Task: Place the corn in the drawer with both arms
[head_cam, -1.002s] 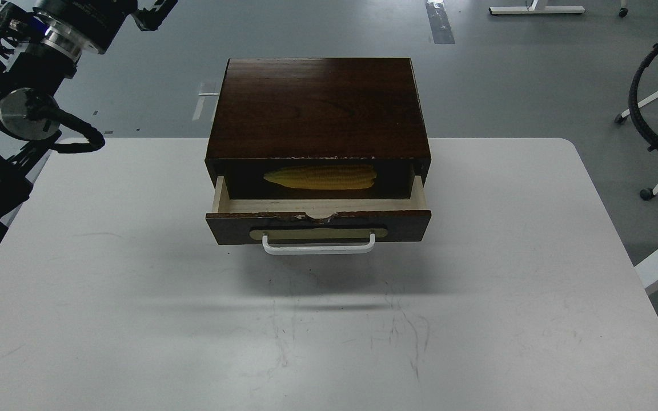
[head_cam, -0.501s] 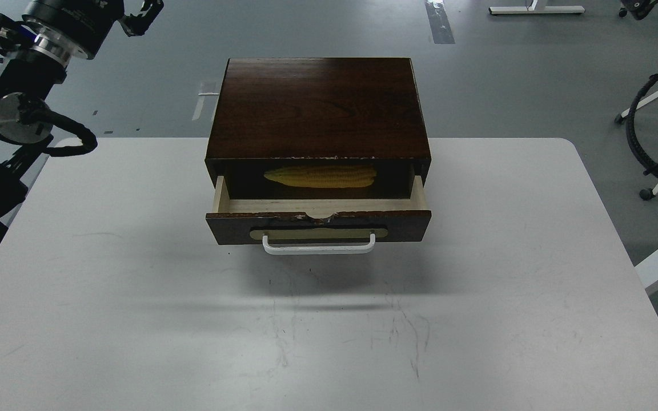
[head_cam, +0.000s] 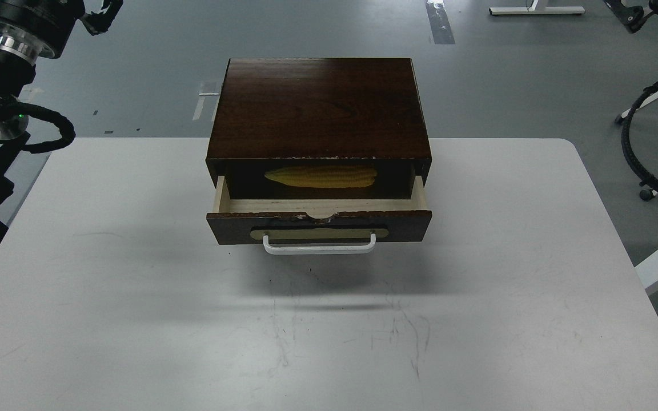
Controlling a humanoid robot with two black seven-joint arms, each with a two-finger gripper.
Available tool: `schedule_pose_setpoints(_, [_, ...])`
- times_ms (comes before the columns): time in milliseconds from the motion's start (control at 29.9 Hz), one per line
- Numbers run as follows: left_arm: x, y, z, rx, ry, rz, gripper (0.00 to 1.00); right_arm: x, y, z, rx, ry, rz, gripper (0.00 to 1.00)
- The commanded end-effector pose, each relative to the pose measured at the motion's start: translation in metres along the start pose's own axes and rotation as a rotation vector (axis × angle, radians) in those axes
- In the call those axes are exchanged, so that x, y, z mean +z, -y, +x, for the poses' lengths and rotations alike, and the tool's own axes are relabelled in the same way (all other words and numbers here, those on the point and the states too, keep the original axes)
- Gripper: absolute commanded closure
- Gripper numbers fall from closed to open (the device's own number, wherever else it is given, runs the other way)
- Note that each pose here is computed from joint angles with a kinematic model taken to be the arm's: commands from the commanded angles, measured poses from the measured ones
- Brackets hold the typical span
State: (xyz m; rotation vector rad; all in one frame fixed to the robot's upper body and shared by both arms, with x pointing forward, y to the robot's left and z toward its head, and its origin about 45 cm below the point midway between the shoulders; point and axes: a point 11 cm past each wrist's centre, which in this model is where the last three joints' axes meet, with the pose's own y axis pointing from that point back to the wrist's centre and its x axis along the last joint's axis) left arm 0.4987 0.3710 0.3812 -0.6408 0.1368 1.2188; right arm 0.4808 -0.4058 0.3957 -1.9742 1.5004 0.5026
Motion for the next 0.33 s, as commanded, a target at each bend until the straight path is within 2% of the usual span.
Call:
schedule_pose_setpoints(0, [-0.005,0.0,-0.001,0.002,-0.01,0.004,0.02,0.023,-0.004,0.005,-0.023,0.042,0.001,0.0])
schedule_pose_setpoints(301, [-0.013,-0.001,-0.003,-0.001,-0.024,0.012,0.02,0.051,-0.004,0.023,0.025,0.083,0.024,0.0])
